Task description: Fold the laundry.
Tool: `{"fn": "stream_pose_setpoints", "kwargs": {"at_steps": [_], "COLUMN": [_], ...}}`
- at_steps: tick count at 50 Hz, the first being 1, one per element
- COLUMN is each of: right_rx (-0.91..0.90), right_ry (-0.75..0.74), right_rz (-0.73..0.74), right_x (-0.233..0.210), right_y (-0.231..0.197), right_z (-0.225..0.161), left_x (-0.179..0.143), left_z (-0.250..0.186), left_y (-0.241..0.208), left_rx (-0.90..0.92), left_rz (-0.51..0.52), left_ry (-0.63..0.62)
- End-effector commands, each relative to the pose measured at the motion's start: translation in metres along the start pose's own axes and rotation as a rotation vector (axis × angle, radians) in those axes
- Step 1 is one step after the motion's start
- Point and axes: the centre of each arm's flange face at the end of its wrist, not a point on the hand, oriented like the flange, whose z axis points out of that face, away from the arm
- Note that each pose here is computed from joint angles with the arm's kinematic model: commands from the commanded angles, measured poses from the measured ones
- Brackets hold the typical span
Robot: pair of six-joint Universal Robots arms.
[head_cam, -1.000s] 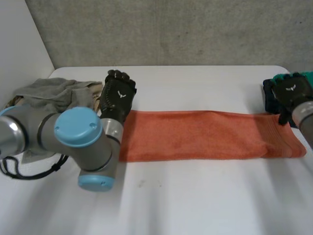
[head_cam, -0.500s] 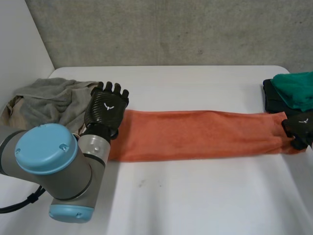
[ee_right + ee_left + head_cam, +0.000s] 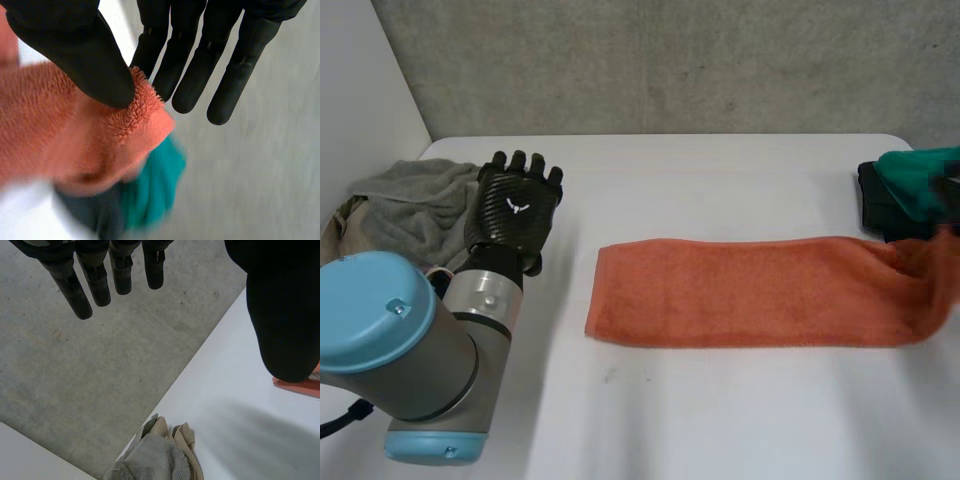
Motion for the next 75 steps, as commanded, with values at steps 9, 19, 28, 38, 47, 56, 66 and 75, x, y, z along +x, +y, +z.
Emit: {"fn": "stream_pose_setpoints", "kwargs": {"at_steps": [9,19,28,38,47,56,66,75], "right_rx": [0.765,0.756,0.48,0.094,-0.096,0.156,0.581,0.711], "right_ry": [-0.45,-0.621,-0.538,-0.552,-0.407,-0.218,-0.383,-0.559], "right_rz": [-0.024,-0.075,0.292,0.492,0.274,-0.01,-0.057,-0.001], "right_x": [-0.198,-0.237,-0.159,-0.133,-0.116,-0.114,-0.19,-0.216], "right_y": [-0.178,-0.165,-0.141,-0.073,-0.026,-0.089,-0.17,-0.176], "right_z": [-0.115,-0.142,-0.108,-0.094,-0.068,-0.061,-0.125,-0.152], "left_x": [-0.006,-0.006,0.009,0.04,0.044,0.033,0.004,-0.011], "left_z": [-0.004,0.002,0.008,0.013,0.005,-0.004,-0.003,0.004], "left_y": [-0.006,-0.013,-0.039,-0.043,-0.044,-0.047,-0.037,-0.035], "left_rx": [0.016,0.044,0.127,0.141,0.139,0.141,0.107,0.106], "left_rz": [-0.005,-0.011,-0.059,-0.087,-0.085,-0.085,-0.087,-0.134], "left_ry": [-0.015,-0.024,0.005,0.075,0.093,0.08,0.008,-0.034]}}
